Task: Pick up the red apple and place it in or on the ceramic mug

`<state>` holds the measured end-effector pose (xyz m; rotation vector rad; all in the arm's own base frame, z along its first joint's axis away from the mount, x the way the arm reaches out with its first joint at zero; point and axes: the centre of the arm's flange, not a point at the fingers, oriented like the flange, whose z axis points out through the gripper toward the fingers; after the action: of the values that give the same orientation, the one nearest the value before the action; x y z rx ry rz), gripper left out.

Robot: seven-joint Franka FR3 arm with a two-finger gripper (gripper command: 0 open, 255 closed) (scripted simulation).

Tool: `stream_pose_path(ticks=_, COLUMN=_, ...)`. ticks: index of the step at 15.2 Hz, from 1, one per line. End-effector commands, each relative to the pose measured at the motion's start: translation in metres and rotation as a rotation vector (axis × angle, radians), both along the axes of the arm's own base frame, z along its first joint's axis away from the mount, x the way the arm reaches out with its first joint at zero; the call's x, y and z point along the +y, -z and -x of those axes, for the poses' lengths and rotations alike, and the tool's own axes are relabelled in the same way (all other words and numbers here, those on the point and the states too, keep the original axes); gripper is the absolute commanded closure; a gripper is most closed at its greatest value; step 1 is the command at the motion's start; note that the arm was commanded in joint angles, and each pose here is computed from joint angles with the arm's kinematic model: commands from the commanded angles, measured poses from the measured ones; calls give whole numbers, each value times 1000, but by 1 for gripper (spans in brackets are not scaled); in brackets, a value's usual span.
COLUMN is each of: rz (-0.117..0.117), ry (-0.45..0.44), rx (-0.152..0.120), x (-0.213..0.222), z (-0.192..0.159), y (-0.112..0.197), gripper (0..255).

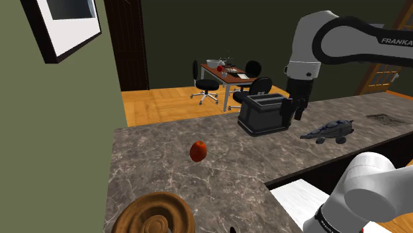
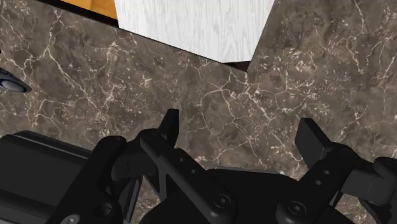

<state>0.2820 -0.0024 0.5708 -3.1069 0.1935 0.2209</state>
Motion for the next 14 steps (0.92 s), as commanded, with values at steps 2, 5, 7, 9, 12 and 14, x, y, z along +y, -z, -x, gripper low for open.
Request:
stream_pose_path(ticks=2, rz=3, ry=4, rx=-5, x=7, z=-9, y=6, gripper=0)
stream_pose_path(ticks=5, rz=12, ry=16, rx=-19, x=27, z=-36, y=24, gripper=0)
stream_pose_path(ticks=7, rz=18, ry=23, rx=-28, x=41, z=-54, y=36, gripper=0)
stream_pose_path(ticks=9, rz=24, ry=31, rx=-38, x=54, z=-72, y=48, gripper=0)
stream_pose_path(ticks=12, rz=32, ry=43, rx=-52, x=74, z=-101, y=66, gripper=0)
stream_pose_path(ticks=14, rz=38, ry=50, rx=-62, x=86, z=-120, y=77, gripper=0)
